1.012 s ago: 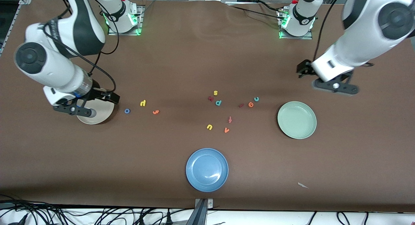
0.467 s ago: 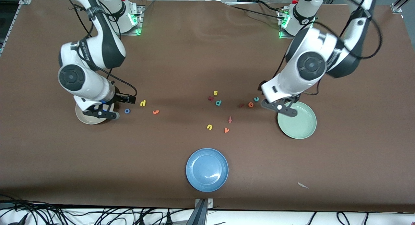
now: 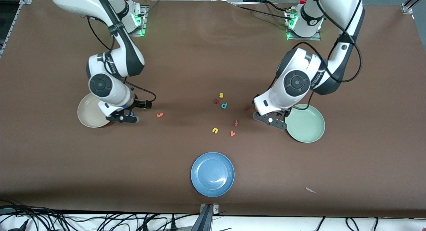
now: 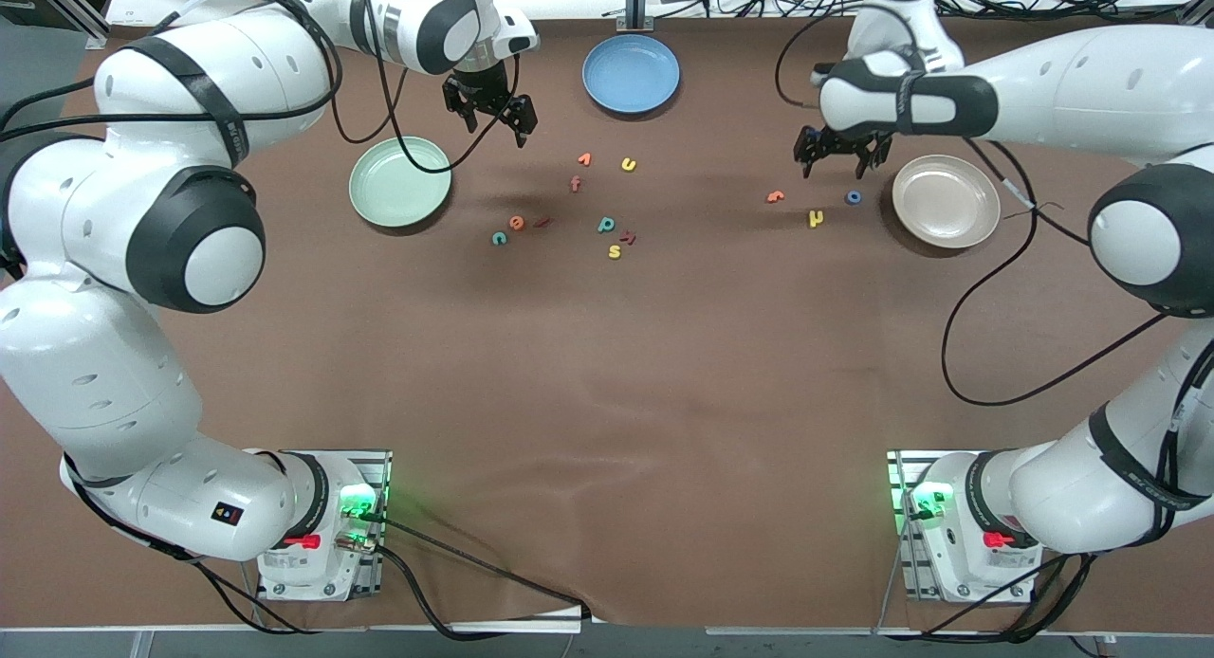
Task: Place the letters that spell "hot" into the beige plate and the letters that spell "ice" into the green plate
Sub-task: 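Reach the right gripper to the yellow letter while the left gripper reaches the red letter, then grasp the yellow letter with the right gripper while the left gripper grasps the red letter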
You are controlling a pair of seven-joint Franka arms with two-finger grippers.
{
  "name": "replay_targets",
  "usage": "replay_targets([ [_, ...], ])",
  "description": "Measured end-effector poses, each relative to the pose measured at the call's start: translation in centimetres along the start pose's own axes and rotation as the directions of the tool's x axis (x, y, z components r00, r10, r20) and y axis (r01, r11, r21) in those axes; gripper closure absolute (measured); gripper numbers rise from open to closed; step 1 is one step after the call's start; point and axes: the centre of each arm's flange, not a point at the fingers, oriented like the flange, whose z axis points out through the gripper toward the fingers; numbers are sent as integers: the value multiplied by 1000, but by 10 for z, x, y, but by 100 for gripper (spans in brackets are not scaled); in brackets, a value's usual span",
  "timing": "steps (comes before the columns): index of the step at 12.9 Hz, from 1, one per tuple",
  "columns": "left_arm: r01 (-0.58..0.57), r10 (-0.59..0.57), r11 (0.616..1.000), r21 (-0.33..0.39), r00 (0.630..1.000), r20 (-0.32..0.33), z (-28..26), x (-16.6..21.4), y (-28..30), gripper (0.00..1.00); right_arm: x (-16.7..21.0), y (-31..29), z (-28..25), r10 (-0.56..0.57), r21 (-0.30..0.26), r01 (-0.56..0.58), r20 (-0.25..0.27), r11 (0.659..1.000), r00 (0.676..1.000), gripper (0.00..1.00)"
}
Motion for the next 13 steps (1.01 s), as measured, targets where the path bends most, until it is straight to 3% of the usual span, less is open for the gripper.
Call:
replay_targets([
  [5, -39, 39, 999, -1, 998, 42, 45, 4, 23, 2, -16, -10, 50, -59, 24, 61, -46, 998, 997, 1],
  [8, -111, 111, 994, -8, 994, 24, 82, 8, 56, 4, -23, -8, 63, -64, 27, 66, -55, 997, 996, 5],
  [10, -218, 218, 976, -11, 976, 25, 106, 7, 77, 7, -26, -7, 68, -65, 26, 66, -52, 997, 997, 24],
  [13, -352, 353, 936, -21, 934, 52, 135, -5, 79, 12, -27, -6, 71, -67, 26, 68, -52, 997, 996, 26],
])
